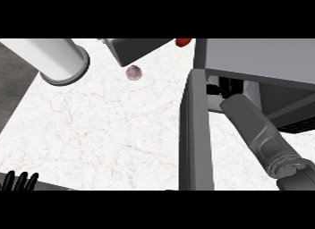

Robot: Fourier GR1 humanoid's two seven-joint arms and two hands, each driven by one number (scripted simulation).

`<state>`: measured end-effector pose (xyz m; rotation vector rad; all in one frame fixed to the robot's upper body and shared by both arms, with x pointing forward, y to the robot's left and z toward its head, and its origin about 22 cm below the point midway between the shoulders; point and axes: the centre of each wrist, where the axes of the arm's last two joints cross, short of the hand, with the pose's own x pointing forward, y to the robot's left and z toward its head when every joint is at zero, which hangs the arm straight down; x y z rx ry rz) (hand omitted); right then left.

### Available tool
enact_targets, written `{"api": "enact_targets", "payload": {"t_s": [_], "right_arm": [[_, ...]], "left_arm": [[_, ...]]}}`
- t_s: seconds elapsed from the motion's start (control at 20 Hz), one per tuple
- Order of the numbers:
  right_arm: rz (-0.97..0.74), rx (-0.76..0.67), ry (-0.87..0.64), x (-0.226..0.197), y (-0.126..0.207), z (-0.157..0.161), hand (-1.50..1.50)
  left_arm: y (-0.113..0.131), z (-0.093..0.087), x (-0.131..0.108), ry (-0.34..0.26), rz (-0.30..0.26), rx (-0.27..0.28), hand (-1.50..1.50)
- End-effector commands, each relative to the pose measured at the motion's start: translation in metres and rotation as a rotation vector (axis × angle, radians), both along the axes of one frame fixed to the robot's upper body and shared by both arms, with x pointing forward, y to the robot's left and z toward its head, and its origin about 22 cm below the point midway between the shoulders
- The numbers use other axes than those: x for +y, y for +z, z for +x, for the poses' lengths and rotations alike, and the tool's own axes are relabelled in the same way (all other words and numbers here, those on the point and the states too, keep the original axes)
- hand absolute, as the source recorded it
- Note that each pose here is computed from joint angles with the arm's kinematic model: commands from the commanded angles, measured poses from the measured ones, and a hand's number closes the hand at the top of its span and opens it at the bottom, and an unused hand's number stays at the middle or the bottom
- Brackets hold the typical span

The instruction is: Pick up the milk, place it into the microwave and close the microwave

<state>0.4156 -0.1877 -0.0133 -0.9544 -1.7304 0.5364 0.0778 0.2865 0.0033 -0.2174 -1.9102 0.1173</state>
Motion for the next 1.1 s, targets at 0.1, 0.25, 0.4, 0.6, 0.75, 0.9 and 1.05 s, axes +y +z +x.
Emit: {"api": "enact_targets", "payload": {"t_s": [0.1,0.25,0.4,0.6,0.75,0.9,1.05], "right_arm": [[0.208,-0.004,0.102,0.022,0.007,0.003,-1.5],[0.292,-0.003,0.123,0.031,-0.002,-0.003,-1.5],[0.383,0.007,0.16,0.026,-0.012,-0.009,-1.5],[0.518,0.008,0.197,0.01,-0.027,-0.019,-1.5],[0.577,0.048,0.233,-0.005,-0.053,-0.039,-1.5],[0.636,0.041,0.253,0.002,-0.068,-0.052,-1.5],[0.644,0.031,0.275,-0.013,-0.076,-0.059,-1.5]], "left_arm": [[0.001,0.0,-0.005,0.001,-0.005,0.001,-1.5],[-0.003,-0.005,0.005,-0.012,0.012,0.012,-1.5],[0.003,-0.008,0.004,0.001,0.01,-0.007,-1.5],[0.006,-0.017,0.007,0.017,0.005,-0.005,-1.5],[0.007,-0.015,0.003,0.009,-0.002,0.004,-1.5],[0.008,-0.017,-0.005,0.03,0.008,0.008,-1.5],[0.01,-0.018,-0.011,0.041,0.021,0.014,-1.5]]}}
